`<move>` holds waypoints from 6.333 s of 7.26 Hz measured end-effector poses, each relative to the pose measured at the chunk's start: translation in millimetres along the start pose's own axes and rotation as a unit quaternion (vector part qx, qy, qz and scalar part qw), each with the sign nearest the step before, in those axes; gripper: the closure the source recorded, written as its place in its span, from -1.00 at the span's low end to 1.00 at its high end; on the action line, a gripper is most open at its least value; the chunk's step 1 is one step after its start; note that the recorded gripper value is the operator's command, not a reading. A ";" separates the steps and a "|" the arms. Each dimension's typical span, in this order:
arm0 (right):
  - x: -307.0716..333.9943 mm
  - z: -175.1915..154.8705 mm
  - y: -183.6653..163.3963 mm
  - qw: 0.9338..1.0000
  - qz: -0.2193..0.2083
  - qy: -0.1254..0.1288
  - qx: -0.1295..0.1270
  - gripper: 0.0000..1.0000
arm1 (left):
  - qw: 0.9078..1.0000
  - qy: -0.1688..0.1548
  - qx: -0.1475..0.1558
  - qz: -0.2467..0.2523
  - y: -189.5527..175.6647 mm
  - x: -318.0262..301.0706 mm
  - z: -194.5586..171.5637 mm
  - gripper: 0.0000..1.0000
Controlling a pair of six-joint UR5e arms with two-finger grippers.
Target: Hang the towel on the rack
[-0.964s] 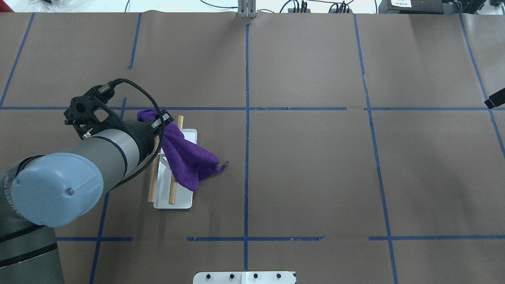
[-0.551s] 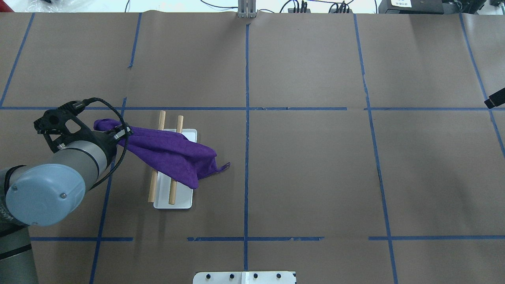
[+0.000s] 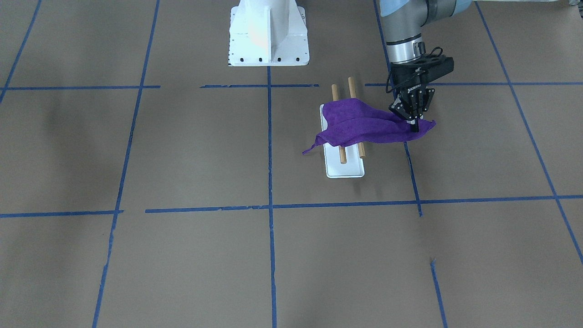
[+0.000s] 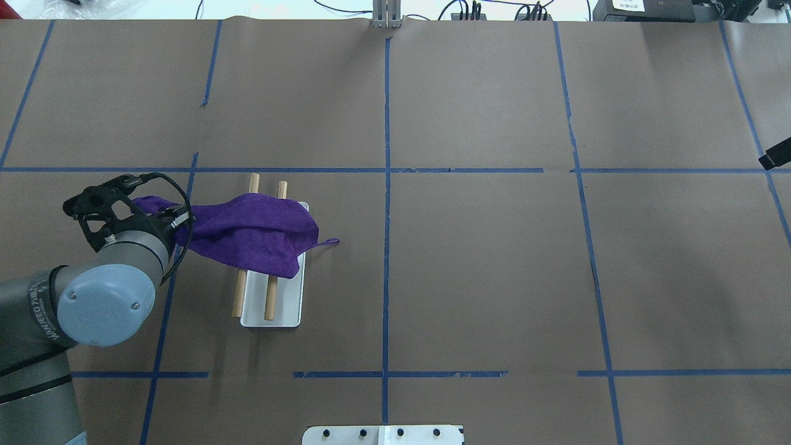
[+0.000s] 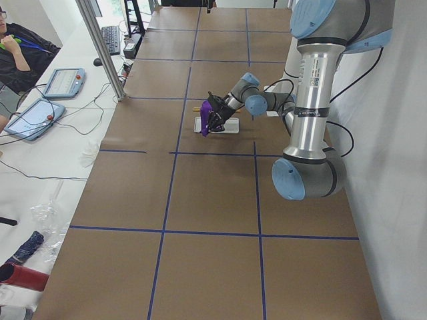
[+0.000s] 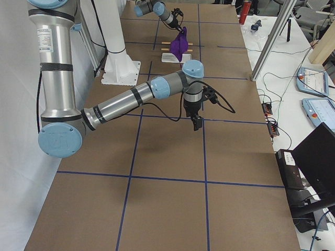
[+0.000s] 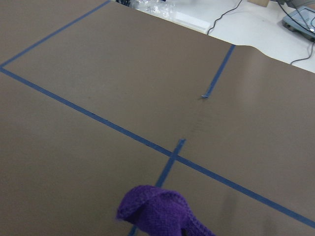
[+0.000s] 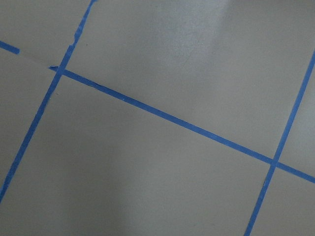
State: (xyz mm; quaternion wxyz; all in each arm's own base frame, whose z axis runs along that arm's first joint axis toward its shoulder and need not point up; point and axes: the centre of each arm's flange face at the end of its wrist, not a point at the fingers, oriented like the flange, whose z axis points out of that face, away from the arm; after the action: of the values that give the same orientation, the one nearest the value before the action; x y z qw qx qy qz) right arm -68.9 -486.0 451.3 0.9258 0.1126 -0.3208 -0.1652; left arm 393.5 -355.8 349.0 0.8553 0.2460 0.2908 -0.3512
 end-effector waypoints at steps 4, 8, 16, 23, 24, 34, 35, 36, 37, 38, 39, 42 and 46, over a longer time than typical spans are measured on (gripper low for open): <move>3.2 4.7 -0.1 1.000 0.002 0.000 -0.003 -1.00 | 0.999 0.024 -0.011 0.047 -1.1 27.7 -14.8 -1.00; 24.7 18.5 5.7 0.999 0.030 0.005 -0.018 -1.00 | 0.994 0.037 -0.051 0.090 -34.5 35.7 -27.9 -1.00; 89.1 33.6 31.6 0.993 0.106 -0.025 -0.037 -1.00 | 0.930 -0.007 -0.149 0.337 -258.9 -54.0 62.0 -1.00; 142.9 34.5 74.0 0.978 0.182 -0.092 -0.033 -1.00 | 0.874 0.043 -0.322 0.362 -375.7 -339.6 149.1 -1.00; 151.0 35.5 82.1 0.977 0.191 -0.094 -0.033 -1.00 | 0.877 0.048 -0.332 0.344 -372.0 -359.6 149.0 -1.00; 188.5 55.2 95.6 0.967 0.233 -0.086 -0.050 -1.00 | 0.897 0.062 -0.325 0.294 -400.3 -356.2 138.7 -1.00; 190.4 53.9 88.9 0.967 0.233 -0.086 -0.048 -1.00 | 0.897 0.062 -0.325 0.293 -400.8 -356.4 138.2 -1.00; 192.4 53.9 85.8 0.967 0.235 -0.086 -0.048 -1.00 | 0.898 0.062 -0.324 0.292 -401.3 -356.7 137.8 -1.00; 193.8 53.4 84.9 0.967 0.236 -0.087 -0.047 -1.00 | 0.900 0.060 -0.325 0.286 -401.8 -357.1 137.3 -1.00; 194.7 53.5 85.1 0.967 0.237 -0.087 -0.047 -1.00 | 0.904 0.055 -0.325 0.273 -402.6 -357.1 136.5 -1.00; 195.0 53.7 85.4 0.966 0.237 -0.087 -0.047 -1.00 | 0.907 0.052 -0.325 0.263 -403.1 -357.2 136.1 -1.00; 195.2 53.8 85.7 0.966 0.238 -0.088 -0.047 -1.00 | 0.912 0.046 -0.325 0.246 -403.4 -356.8 135.9 -1.00; 195.3 52.8 84.8 0.969 0.228 -0.084 -0.039 -1.00 | 0.912 0.045 -0.326 0.244 -403.1 -356.7 136.3 -1.00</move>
State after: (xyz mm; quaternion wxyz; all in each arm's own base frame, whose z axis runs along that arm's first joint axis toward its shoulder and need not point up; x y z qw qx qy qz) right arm 62.0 -487.2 627.2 0.9126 -0.0142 -0.4076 0.0289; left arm -70.5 -532.6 597.7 0.9330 0.0321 0.3584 -0.0061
